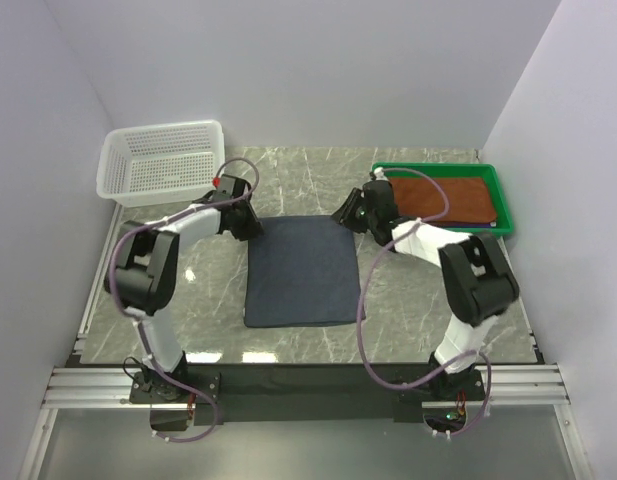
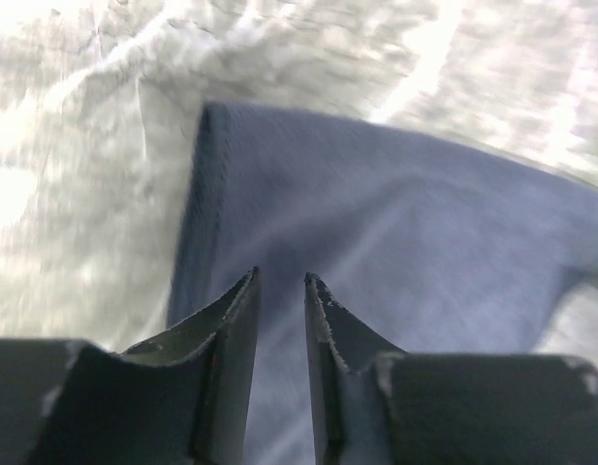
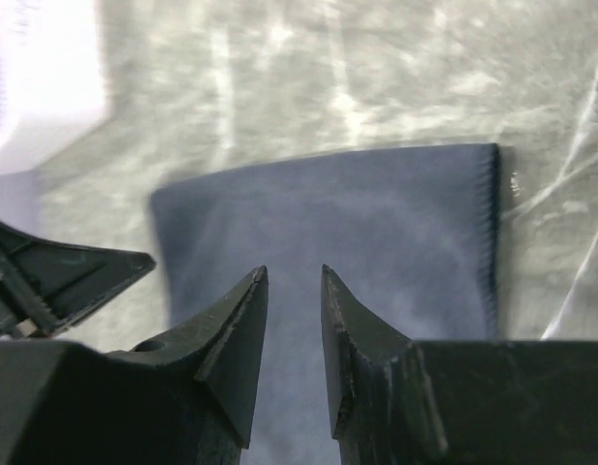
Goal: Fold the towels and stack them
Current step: Fold the towel
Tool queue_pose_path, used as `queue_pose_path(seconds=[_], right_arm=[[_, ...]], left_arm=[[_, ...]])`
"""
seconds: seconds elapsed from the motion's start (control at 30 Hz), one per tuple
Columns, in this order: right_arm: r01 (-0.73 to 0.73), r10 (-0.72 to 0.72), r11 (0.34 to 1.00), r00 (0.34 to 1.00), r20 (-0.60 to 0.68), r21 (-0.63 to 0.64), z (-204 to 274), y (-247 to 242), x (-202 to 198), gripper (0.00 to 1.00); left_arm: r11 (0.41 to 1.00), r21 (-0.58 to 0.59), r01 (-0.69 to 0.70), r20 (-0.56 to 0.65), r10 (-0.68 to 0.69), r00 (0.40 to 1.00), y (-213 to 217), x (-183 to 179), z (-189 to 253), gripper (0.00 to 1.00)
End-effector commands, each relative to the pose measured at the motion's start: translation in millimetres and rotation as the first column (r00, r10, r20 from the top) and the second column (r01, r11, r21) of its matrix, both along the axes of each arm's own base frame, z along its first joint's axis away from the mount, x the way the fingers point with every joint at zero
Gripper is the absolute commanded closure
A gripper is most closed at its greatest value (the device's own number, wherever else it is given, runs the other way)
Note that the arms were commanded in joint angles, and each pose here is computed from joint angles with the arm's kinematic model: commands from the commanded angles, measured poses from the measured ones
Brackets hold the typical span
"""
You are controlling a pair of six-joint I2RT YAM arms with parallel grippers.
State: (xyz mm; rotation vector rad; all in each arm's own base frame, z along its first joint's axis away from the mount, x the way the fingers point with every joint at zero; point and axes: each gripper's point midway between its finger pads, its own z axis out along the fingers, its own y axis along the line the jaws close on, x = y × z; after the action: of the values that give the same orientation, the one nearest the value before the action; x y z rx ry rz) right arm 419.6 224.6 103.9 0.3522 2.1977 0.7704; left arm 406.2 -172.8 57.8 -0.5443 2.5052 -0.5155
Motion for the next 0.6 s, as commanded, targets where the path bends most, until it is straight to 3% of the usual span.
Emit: queue_pose_path(seconds=[0.0,0.33,0.43,0.53,0.57], right_arm=[[0.003,-0.003,1.000,1.000,0.003,-0.018,-12.6,3.1,20.9,0.64],[0.168,-0.190,0.978,0.964,-0.189,-0.122,-87.0,-35.4,24.1,0.65],[0.157,-0.180,0.979,0.966,-0.185,-0.131,-84.3,-40.5,22.3,0.65],[0.096,-0.112,0.984,0.988,-0.106,-0.150,-54.7,-38.2,27.4,0.65],[0.068,-0.083,0.984,0.993,-0.085,-0.165,-45.1,-37.1,27.7,0.65]], left_arm=[[0.999,0.047,0.011,0.044,-0.013,0.999,1.9,26.3,0.5,0.70],[0.975,0.207,-0.081,-0.020,0.087,0.996,39.3,25.6,-36.4,0.73],[0.972,0.223,-0.079,-0.017,0.085,0.996,42.7,23.2,-30.0,0.69],[0.979,0.196,-0.055,0.018,0.053,0.998,37.3,25.5,-6.5,0.58],[0.980,0.195,-0.047,0.029,0.042,0.999,36.1,26.2,1.4,0.50]])
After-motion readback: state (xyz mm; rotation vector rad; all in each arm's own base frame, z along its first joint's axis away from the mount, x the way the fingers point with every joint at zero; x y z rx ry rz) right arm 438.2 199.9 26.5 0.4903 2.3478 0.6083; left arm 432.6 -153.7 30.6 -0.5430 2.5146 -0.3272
